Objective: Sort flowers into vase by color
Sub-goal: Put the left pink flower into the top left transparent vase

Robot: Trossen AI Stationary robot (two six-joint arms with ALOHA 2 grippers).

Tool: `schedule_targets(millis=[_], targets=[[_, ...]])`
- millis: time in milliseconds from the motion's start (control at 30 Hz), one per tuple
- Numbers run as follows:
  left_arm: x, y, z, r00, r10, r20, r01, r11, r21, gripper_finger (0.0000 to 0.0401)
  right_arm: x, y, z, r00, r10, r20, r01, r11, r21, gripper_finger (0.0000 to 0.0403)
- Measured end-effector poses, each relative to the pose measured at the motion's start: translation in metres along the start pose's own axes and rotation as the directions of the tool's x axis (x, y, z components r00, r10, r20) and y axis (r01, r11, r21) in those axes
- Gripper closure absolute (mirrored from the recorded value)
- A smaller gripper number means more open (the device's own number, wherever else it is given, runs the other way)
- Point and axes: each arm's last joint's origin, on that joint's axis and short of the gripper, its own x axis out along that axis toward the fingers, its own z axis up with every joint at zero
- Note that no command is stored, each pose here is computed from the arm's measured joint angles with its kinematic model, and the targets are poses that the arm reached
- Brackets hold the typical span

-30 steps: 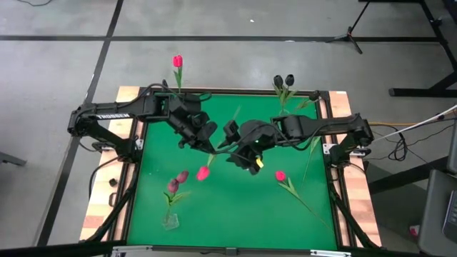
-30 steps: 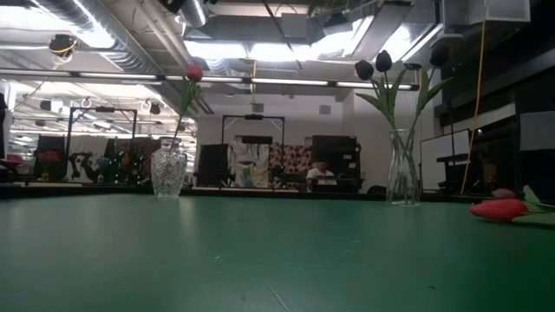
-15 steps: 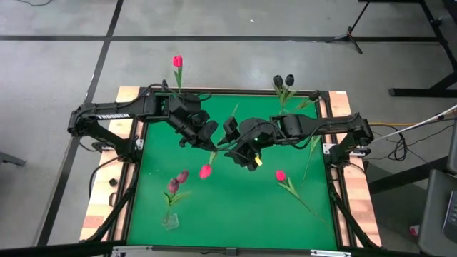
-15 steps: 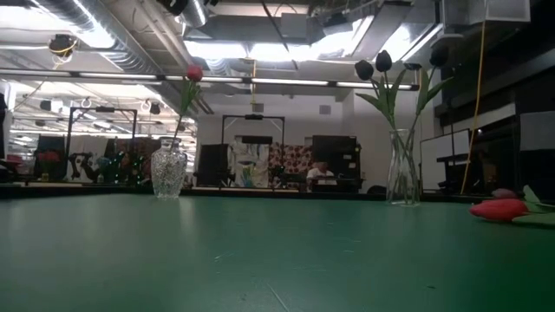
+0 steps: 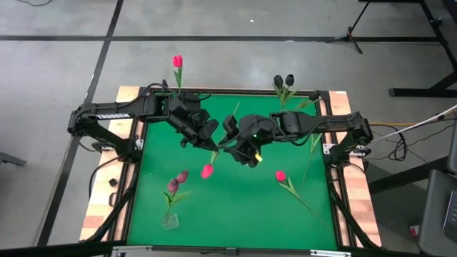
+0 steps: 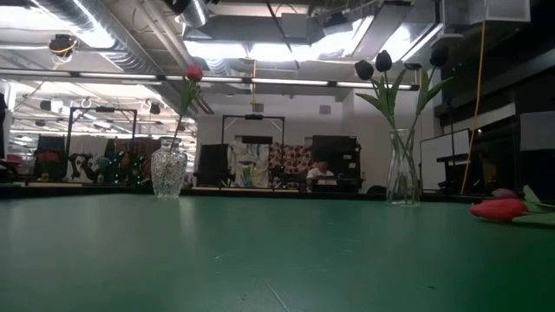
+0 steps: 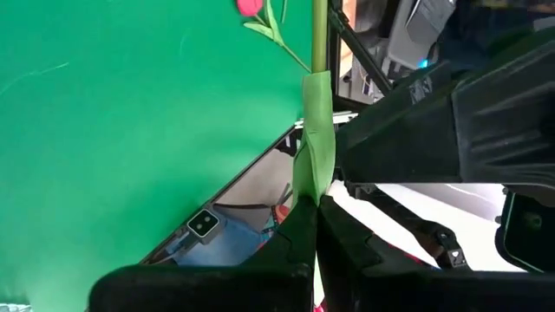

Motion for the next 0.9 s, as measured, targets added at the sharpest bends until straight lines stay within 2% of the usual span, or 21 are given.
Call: schedule_targets(millis=[400,500,700,800,900], targets=[[0.0000,-0.0010,0.0002,1.000,-0.010,0.003,0.010,1.000,0.003,0.0401,0.0082,-0.0019,-0.0040,0.999,-0.014,-0.031,0.014,1.000,-0.018,0.0269],[0.0000,-0.0010,0.0002,1.000,-0.010,0.003,0.010,1.000,0.016,0.0401,0.0104,-0.0014,-0.0048,0.999,-0.014,-0.043,0.014,1.000,-0.019,0.0295],[0.0000,-0.0016,0.0006,1.000,-0.014,0.016,0.014,1.000,0.021,0.0401,0.0104,-0.0012,-0.0054,0.998,-0.019,-0.058,0.018,1.000,-0.017,0.0387],[-0.0008,-0.0018,0.0025,0.999,-0.018,0.028,0.017,0.999,0.029,0.0401,0.0104,-0.0015,-0.0058,0.997,-0.031,-0.073,0.031,1.000,0.001,0.0385],[-0.0016,-0.0017,0.0042,0.999,-0.020,0.031,0.017,0.995,0.094,0.0400,0.0103,-0.0018,-0.0064,0.995,-0.041,-0.088,0.042,0.999,0.017,0.0383]])
